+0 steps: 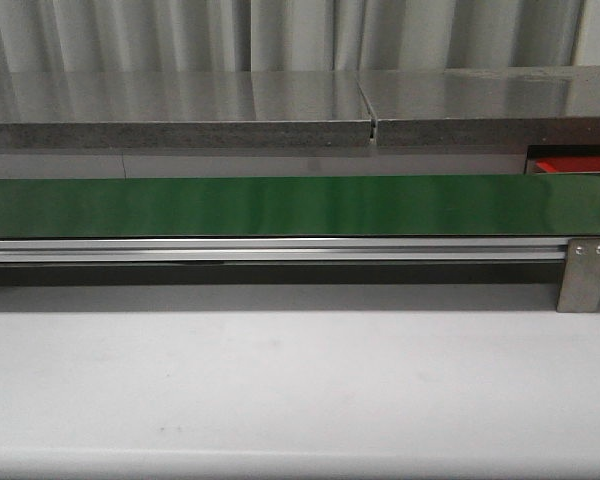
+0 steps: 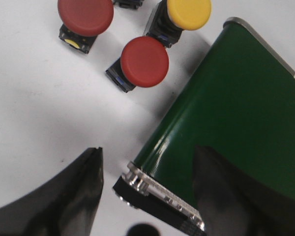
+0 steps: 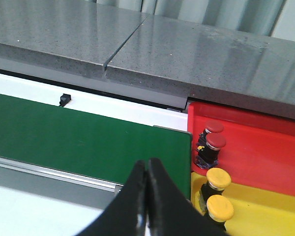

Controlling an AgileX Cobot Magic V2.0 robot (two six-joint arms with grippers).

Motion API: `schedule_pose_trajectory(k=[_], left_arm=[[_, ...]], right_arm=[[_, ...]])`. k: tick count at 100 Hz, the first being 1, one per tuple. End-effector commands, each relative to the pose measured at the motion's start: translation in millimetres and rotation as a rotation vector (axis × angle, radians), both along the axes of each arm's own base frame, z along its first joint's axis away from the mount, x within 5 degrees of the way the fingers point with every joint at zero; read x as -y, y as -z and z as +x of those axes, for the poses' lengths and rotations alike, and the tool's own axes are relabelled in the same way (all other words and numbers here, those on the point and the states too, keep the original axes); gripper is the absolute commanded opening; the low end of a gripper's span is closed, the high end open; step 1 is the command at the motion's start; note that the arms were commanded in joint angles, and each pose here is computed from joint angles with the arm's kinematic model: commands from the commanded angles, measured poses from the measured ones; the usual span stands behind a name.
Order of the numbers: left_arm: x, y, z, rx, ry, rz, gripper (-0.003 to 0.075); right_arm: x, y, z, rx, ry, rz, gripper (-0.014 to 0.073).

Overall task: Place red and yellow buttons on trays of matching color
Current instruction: 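Grasp the red push-button with the left gripper and lift it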

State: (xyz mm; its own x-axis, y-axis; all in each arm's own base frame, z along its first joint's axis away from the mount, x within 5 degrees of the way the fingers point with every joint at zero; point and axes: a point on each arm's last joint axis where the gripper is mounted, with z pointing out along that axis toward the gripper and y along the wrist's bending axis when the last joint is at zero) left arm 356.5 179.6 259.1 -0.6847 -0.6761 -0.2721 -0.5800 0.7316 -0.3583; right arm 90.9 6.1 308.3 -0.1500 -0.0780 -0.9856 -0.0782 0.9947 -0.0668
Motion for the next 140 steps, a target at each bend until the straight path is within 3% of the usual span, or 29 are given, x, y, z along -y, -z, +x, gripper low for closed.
schedule_pose_trajectory(k=[1,26,60,80,107,121,140], left_arm=[[-4,-22,9,0.071,-0.033,-0.006,0.0409],[-13,-3,29,0.043,-0.051,-0.034,0.0409],[-18,1,40,0.131,-0.099,-0.026,0.0413],[-18,15,45,0.116,-0.107,-0.071,0.0543],[-12,31,58,0.128,-0.116,-0.086,0.0544],[-12,32,61,0.142,-0.135,-0.082,0.0472],[-13,35,61,0.135,-0.135,-0.085,0.0283]], right_arm=[[2,-14,0,0.089,0.02,-0.009,-0.0067],[2,-14,0,0.089,0.02,-0.009,-0.0067],[2,-14,0,0.089,0.02,-0.009,-0.0067],[2,-14,0,0.089,0.02,-0.009,-0.0067],[2,-14,0,0.089,0.02,-0.009,-0.0067],[2,-14,0,0.087,0.02,-0.009,-0.0067],[2,-14,0,0.087,0.02,-0.009,-0.0067]])
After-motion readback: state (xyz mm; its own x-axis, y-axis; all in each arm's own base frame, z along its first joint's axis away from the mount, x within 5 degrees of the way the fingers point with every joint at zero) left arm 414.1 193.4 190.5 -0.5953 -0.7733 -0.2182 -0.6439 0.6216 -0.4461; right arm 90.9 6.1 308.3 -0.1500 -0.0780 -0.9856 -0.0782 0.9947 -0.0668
